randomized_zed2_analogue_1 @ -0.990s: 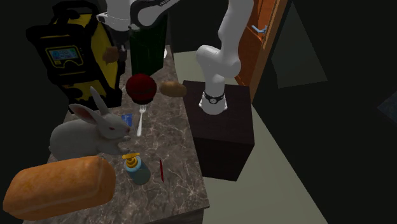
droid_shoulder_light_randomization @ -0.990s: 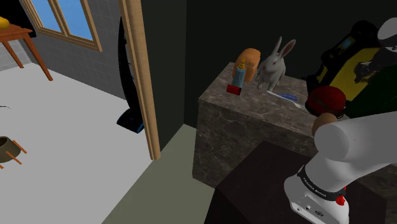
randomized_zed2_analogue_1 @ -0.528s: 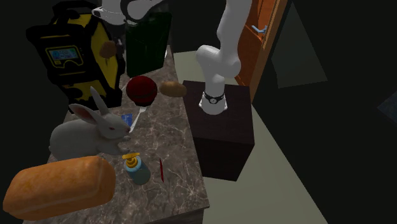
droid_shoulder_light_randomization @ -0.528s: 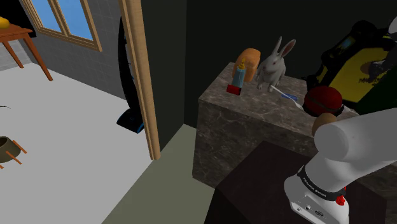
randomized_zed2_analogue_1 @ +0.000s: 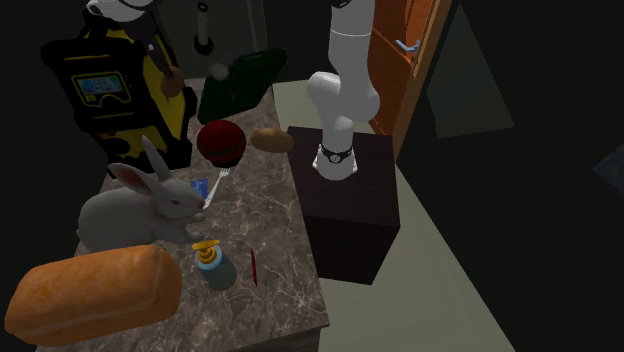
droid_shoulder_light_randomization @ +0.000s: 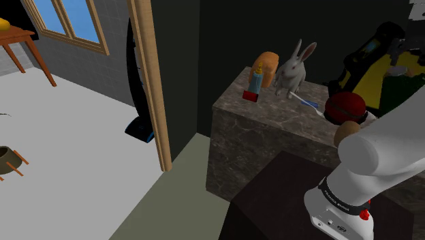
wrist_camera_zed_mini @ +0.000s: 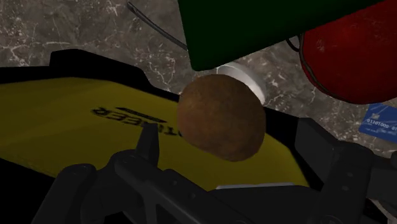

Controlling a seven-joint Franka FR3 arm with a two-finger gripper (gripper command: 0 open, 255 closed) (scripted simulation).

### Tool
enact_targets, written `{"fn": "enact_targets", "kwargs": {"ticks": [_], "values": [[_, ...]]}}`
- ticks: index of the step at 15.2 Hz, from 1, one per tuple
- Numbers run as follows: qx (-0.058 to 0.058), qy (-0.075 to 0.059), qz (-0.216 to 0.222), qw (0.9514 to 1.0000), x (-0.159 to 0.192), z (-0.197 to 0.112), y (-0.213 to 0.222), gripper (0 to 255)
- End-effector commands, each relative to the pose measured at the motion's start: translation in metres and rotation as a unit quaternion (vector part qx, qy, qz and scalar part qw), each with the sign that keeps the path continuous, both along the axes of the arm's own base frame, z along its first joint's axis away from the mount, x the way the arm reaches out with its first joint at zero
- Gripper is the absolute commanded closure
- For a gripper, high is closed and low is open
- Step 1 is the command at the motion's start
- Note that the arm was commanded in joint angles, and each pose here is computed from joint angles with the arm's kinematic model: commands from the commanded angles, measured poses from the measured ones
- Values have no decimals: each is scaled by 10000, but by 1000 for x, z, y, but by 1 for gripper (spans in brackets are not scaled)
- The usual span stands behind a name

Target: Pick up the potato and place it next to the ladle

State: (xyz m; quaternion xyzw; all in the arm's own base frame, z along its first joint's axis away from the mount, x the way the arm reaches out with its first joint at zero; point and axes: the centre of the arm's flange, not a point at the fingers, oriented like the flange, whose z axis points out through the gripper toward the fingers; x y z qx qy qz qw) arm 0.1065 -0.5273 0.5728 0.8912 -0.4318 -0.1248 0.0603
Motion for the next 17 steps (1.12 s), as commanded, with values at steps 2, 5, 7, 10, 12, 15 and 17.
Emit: {"fn": "enact_targets", "kwargs": {"ticks": [2,5,7,10,12,15,17], "values": [[134,159,-4,9998,9,-4,-5,0],[134,159,-5,9998,4,-19,-4,0],[134,159,-5,9998,0,-32,-4,0],[134,159,-5,9998,0,-32,-4,0],[134,159,-5,9998,0,-32,-4,0],[134,159,-5,9998,0,-32,-4,0],[132,157,-6,9998,2,-28,-3,255]]}}
